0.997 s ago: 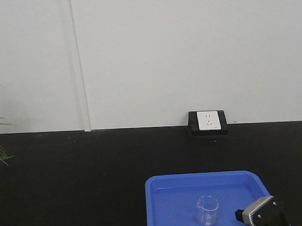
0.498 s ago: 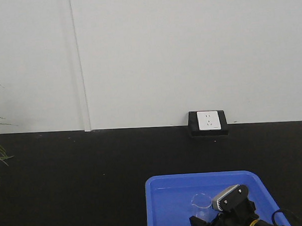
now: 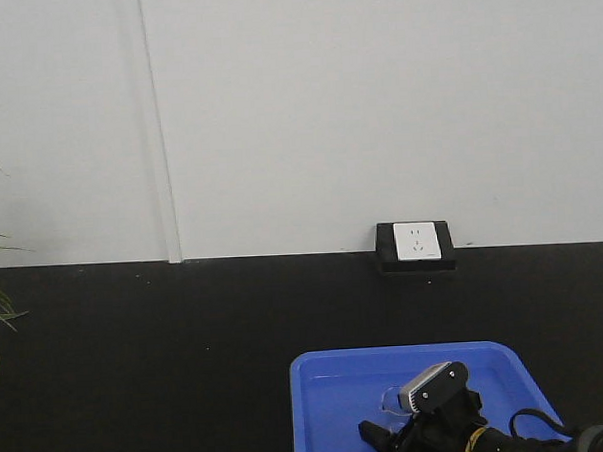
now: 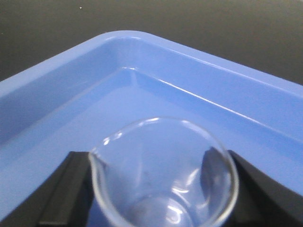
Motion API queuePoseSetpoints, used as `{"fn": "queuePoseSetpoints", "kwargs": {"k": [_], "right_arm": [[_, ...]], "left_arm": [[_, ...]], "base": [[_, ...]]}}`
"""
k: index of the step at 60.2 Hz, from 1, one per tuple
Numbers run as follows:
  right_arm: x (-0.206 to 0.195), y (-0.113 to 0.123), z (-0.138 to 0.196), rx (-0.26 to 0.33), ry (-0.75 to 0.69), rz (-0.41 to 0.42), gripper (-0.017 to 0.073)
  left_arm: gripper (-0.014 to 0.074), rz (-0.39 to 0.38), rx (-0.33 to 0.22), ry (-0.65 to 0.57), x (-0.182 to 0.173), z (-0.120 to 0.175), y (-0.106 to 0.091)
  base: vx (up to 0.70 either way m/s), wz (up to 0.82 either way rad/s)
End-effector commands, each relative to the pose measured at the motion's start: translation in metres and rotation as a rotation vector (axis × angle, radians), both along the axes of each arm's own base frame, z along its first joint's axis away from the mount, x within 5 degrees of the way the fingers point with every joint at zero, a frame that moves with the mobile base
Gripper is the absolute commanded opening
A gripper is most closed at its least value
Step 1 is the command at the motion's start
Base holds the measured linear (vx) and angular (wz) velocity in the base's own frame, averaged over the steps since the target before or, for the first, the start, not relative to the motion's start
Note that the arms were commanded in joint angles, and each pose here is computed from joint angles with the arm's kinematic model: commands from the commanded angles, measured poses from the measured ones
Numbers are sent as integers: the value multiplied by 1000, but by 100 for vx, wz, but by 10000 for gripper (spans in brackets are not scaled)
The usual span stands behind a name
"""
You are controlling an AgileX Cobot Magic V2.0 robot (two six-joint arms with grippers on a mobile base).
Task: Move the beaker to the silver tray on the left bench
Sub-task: 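Lower the open right gripper around the clear glass beaker, then close the right gripper on the beaker and lift it from the tray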
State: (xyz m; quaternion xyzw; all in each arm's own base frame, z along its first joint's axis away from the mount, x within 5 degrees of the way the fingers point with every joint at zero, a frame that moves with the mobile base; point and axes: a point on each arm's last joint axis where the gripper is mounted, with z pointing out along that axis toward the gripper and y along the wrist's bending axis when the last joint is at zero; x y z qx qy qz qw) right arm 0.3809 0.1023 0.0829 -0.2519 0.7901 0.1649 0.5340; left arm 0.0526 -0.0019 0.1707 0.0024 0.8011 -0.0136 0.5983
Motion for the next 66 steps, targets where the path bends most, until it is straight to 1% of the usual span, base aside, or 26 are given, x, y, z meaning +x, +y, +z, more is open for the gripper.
{"fn": "queuePoseSetpoints", "kwargs": {"k": [1,8,13,16,19,21,26,27,31,33,42,48,57,66], "right_arm": [[8,2,35,67,-131,3,419],[8,3,48,78,-137,2,275],[4,6,66,97,-138,19,148],[2,7,80,105,-146,30,88],[-4,12,98,110,-164,63,16],[-7,14,107,112,-170,78,-16],[-19,23,135,126,-183,124,-17],[-25,27,147,128,-195,137,-17],[-36,35,167,136,-207,158,-15],[-43,40,180,151,-215,166,-15],[-74,53,223,184,-229,152,-15],[-94,57,247,181,-272,157,-14],[-110,56,267,182,-316,154,-14],[-113,54,272,190,-332,154,-14]], "left_arm": [[1,-2,-9,-68,2,1,0],[1,-2,-9,-68,2,1,0],[1,-2,-9,-68,2,1,0],[1,-2,-9,-68,2,1,0],[1,-2,-9,-68,2,1,0],[1,-2,-9,-68,2,1,0],[1,-2,-9,-68,2,1,0],[1,-2,-9,-68,2,1,0],[1,-2,-9,-68,2,1,0],[1,-2,-9,-68,2,1,0],[1,-2,-9,-68,2,1,0],[1,-2,-9,-68,2,1,0],[1,-2,-9,-68,2,1,0],[1,-2,-9,-67,2,1,0]], "base": [[0,0],[0,0],[0,0],[0,0],[0,0],[0,0],[0,0],[0,0],[0,0],[0,0],[0,0],[0,0],[0,0],[0,0]]}}
